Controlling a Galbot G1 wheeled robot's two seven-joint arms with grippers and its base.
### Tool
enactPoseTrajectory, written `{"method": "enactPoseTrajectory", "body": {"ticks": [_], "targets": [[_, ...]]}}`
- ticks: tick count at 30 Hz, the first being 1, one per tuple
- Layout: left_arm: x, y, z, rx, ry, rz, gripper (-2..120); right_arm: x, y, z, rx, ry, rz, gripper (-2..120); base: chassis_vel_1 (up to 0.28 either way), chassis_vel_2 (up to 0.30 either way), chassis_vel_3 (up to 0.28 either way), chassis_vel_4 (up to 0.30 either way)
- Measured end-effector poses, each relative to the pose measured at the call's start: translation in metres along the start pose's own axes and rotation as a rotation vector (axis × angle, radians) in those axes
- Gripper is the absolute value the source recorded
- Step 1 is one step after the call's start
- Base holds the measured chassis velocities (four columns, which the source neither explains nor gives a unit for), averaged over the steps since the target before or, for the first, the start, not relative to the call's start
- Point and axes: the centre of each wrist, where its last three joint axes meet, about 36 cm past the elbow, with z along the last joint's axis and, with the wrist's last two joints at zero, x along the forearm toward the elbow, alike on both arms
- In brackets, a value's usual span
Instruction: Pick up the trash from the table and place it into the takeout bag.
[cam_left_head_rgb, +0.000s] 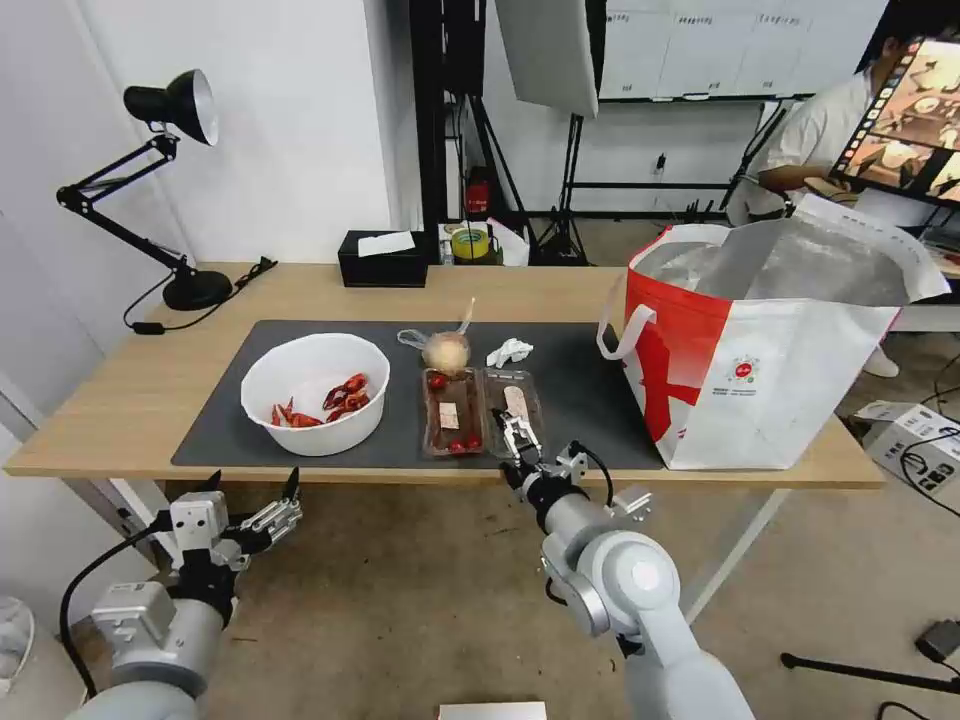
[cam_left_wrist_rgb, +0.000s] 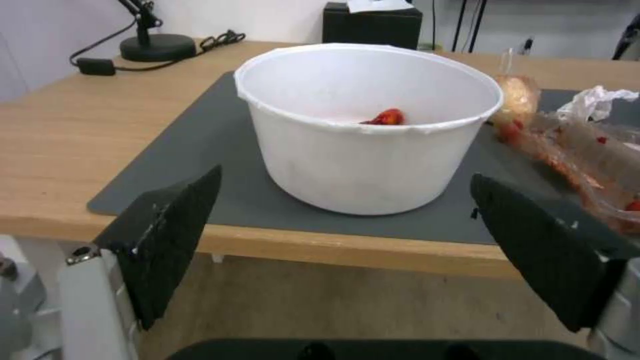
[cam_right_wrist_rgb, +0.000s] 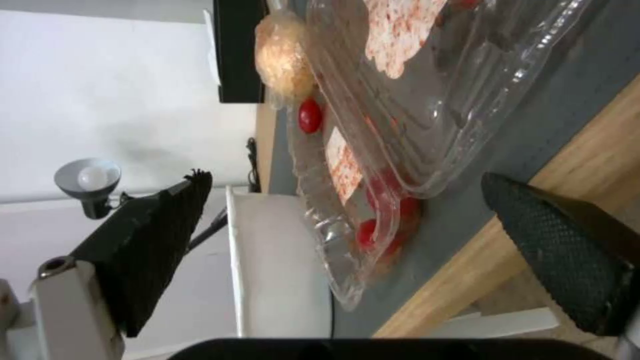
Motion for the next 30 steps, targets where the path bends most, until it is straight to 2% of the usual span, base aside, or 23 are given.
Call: {"method": "enactPoseTrajectory", "body": {"ticks": [30], "targets": [[0.001, 0.0, 0.001, 0.003, 0.006, -0.005, 100, -0.016, 0.004, 0.001, -0.01, -0.007, 0.005, 100, 0.0, 0.0, 0.0, 0.0]]}}
